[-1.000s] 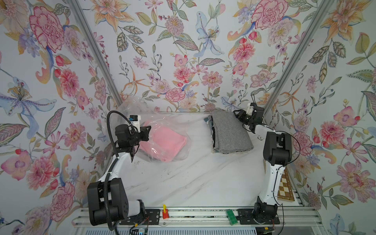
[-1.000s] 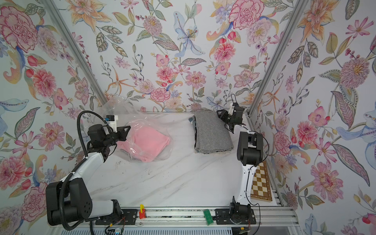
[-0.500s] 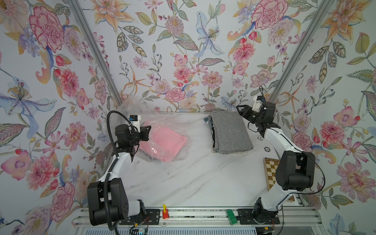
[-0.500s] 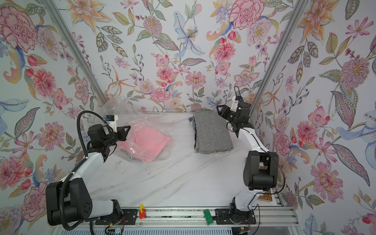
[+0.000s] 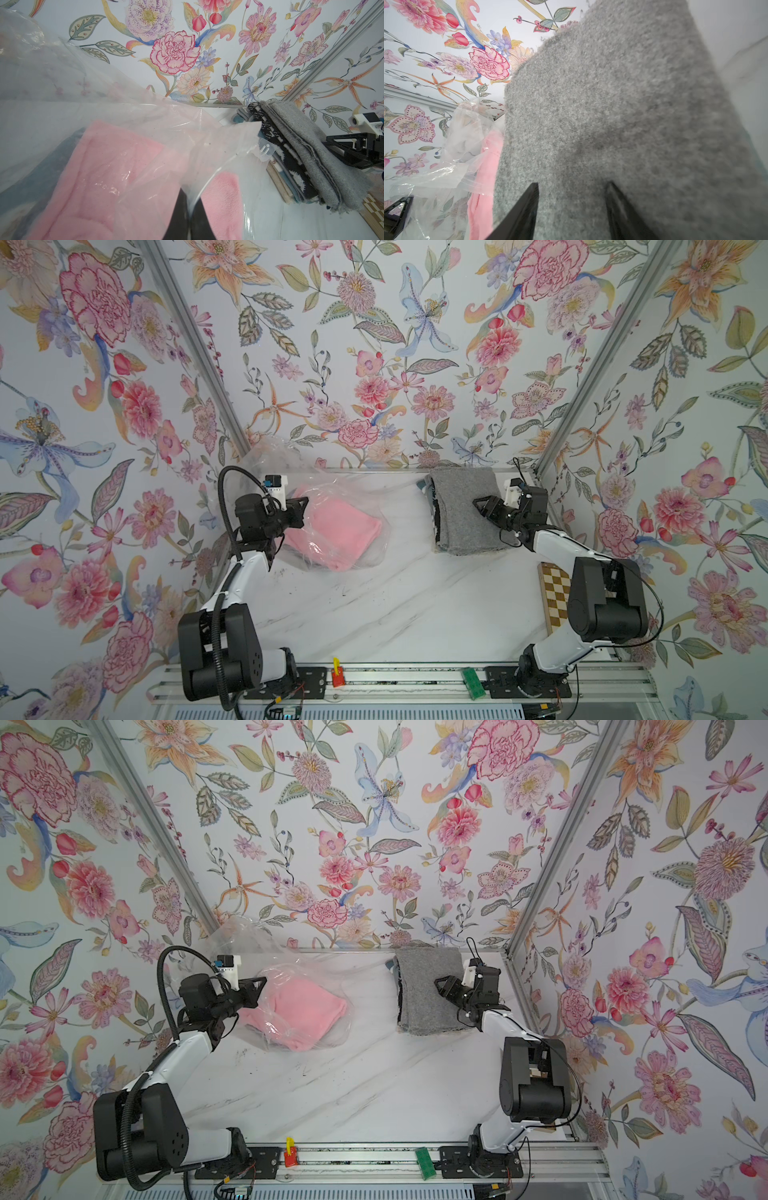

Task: Take the blanket out of the vacuum bag
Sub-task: Place the blanket at the center of the board, then take out the blanket from the vacuum bag.

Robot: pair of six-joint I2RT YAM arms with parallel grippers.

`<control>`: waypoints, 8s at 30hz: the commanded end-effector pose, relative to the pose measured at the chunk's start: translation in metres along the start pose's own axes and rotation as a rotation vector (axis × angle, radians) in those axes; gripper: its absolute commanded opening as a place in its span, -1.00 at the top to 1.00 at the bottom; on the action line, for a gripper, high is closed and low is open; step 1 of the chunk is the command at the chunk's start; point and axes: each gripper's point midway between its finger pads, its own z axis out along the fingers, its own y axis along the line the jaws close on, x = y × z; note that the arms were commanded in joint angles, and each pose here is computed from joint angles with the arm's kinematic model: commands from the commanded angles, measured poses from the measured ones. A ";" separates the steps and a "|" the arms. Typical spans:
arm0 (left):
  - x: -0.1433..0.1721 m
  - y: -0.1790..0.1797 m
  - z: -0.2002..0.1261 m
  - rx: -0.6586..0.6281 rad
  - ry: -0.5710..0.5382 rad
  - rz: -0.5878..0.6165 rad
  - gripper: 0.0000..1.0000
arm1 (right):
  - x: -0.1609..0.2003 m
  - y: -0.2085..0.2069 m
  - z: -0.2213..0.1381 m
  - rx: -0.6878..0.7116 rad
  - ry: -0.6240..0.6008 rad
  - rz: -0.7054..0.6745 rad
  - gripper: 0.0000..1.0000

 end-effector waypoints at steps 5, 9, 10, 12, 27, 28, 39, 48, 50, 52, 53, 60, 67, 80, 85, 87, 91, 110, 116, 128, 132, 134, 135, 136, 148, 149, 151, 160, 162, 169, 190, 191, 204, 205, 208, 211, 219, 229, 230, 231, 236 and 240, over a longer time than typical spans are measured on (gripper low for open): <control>-0.019 0.005 -0.005 -0.035 -0.038 0.039 0.92 | -0.044 0.081 0.009 -0.056 -0.047 -0.165 -0.15; -0.018 0.004 -0.005 -0.033 -0.039 0.036 0.92 | -0.048 0.099 0.064 -0.116 0.005 -0.177 -0.15; -0.018 0.004 -0.005 -0.031 -0.040 0.035 0.92 | -0.047 0.101 0.077 -0.139 0.019 -0.171 -0.15; -0.017 0.004 -0.003 -0.026 -0.036 0.032 0.92 | -0.047 0.101 0.106 -0.174 0.026 -0.153 -0.14; -0.018 0.003 -0.004 -0.026 -0.039 0.036 0.92 | -0.053 0.104 0.122 -0.180 -0.010 -0.177 -0.12; -0.019 0.003 -0.005 -0.026 -0.041 0.036 0.92 | -0.053 0.109 0.112 -0.178 -0.017 -0.179 -0.13; -0.020 0.001 -0.005 -0.025 -0.046 0.044 0.92 | 0.040 0.116 0.026 -0.146 0.078 -0.177 -0.16; -0.025 -0.001 -0.009 -0.025 -0.060 0.053 0.92 | 0.095 0.071 0.037 -0.061 0.214 -0.124 -0.15; -0.026 -0.002 -0.010 -0.025 -0.063 0.055 0.92 | 0.093 0.075 0.036 -0.066 0.213 -0.135 -0.15; -0.026 -0.002 -0.010 -0.024 -0.060 0.056 0.92 | 0.087 0.084 0.029 -0.083 0.190 -0.146 -0.15; -0.025 -0.003 -0.010 -0.024 -0.059 0.059 0.92 | 0.084 0.091 0.024 -0.097 0.174 -0.155 -0.16; -0.025 -0.006 -0.011 -0.015 -0.060 0.066 0.92 | 0.115 0.146 0.001 -0.186 0.226 -0.185 -0.17; -0.021 -0.021 -0.003 0.056 -0.048 0.073 0.93 | 0.185 0.199 0.007 -0.349 0.315 -0.057 -0.61; -0.001 -0.072 0.013 0.184 -0.001 0.141 0.96 | 0.275 0.228 0.063 -0.369 0.407 0.153 -0.47; 0.011 -0.089 0.019 0.212 0.042 0.189 0.97 | 0.282 0.220 0.091 -0.345 0.397 0.190 -0.43; 0.010 -0.089 0.019 0.209 0.041 0.191 0.97 | 0.284 0.220 0.101 -0.339 0.397 0.195 -0.43; 0.010 -0.089 0.020 0.205 0.041 0.194 0.96 | 0.283 0.223 0.118 -0.328 0.387 0.207 -0.42; 0.008 -0.085 0.019 0.181 0.045 0.212 0.96 | 0.289 0.204 0.159 -0.265 0.392 0.225 -0.20; 0.007 -0.085 0.019 0.176 0.044 0.215 0.95 | 0.286 0.214 0.166 -0.272 0.396 0.200 -0.20; 0.008 -0.083 0.020 0.171 0.050 0.215 0.95 | 0.282 0.241 0.146 -0.294 0.396 0.124 -0.19; 0.009 -0.083 0.020 0.170 0.054 0.216 0.95 | 0.276 0.250 0.144 -0.314 0.392 0.112 -0.19; 0.010 -0.083 0.021 0.168 0.056 0.217 0.95 | 0.274 0.254 0.145 -0.321 0.396 0.107 -0.19; 0.009 -0.083 0.021 0.169 0.056 0.218 0.95 | 0.272 0.256 0.145 -0.327 0.395 0.106 -0.19; 0.009 -0.082 0.020 0.165 0.057 0.218 0.95 | 0.270 0.259 0.145 -0.330 0.396 0.104 -0.19; 0.009 -0.082 0.020 0.166 0.056 0.221 0.95 | 0.260 0.274 0.140 -0.344 0.398 0.079 -0.19; 0.009 -0.083 0.020 0.166 0.057 0.221 0.95 | 0.259 0.276 0.139 -0.347 0.399 0.076 -0.19; 0.009 -0.082 0.021 0.166 0.058 0.220 0.95 | 0.257 0.278 0.136 -0.344 0.401 0.065 -0.20; 0.010 -0.082 0.021 0.166 0.061 0.222 0.95 | 0.244 0.286 0.124 -0.356 0.393 0.044 -0.21; 0.009 -0.082 0.021 0.164 0.062 0.222 0.95 | 0.244 0.287 0.125 -0.356 0.393 0.044 -0.21; 0.009 -0.081 0.021 0.160 0.063 0.227 0.94 | 0.251 0.283 0.135 -0.355 0.420 0.052 -0.21; 0.009 -0.081 0.020 0.154 0.065 0.233 0.92 | 0.285 0.246 0.159 -0.298 0.477 0.113 -0.22; 0.009 -0.081 0.020 0.153 0.065 0.233 0.92 | 0.285 0.247 0.161 -0.298 0.479 0.111 -0.22; 0.009 -0.080 0.020 0.152 0.065 0.234 0.91 | 0.280 0.263 0.178 -0.319 0.489 0.093 0.25; 0.009 -0.080 0.020 0.152 0.065 0.234 0.91 | 0.280 0.263 0.178 -0.320 0.488 0.091 0.36; 0.009 -0.079 0.021 0.150 0.068 0.232 0.90 | 0.277 0.268 0.175 -0.331 0.484 0.084 0.82; 0.009 -0.079 0.020 0.146 0.068 0.234 0.90 | 0.273 0.276 0.170 -0.358 0.481 0.074 1.00; 0.007 -0.072 0.020 0.128 0.058 0.221 0.89 | 0.256 0.303 0.131 -0.448 0.452 0.059 1.00; 0.008 -0.066 0.020 0.115 0.060 0.212 0.90 | 0.239 0.314 0.072 -0.501 0.417 0.060 1.00; 0.009 -0.065 0.020 0.112 0.062 0.212 0.90 | 0.238 0.315 0.070 -0.504 0.424 0.064 1.00; 0.008 -0.065 0.020 0.111 0.061 0.214 0.90 | 0.236 0.315 0.070 -0.509 0.427 0.069 1.00; 0.012 -0.063 0.021 0.104 0.071 0.212 0.90 | 0.219 0.328 0.062 -0.535 0.435 0.061 1.00; 0.011 -0.063 0.021 0.103 0.073 0.217 0.90 | 0.218 0.299 0.044 -0.465 0.423 0.030 1.00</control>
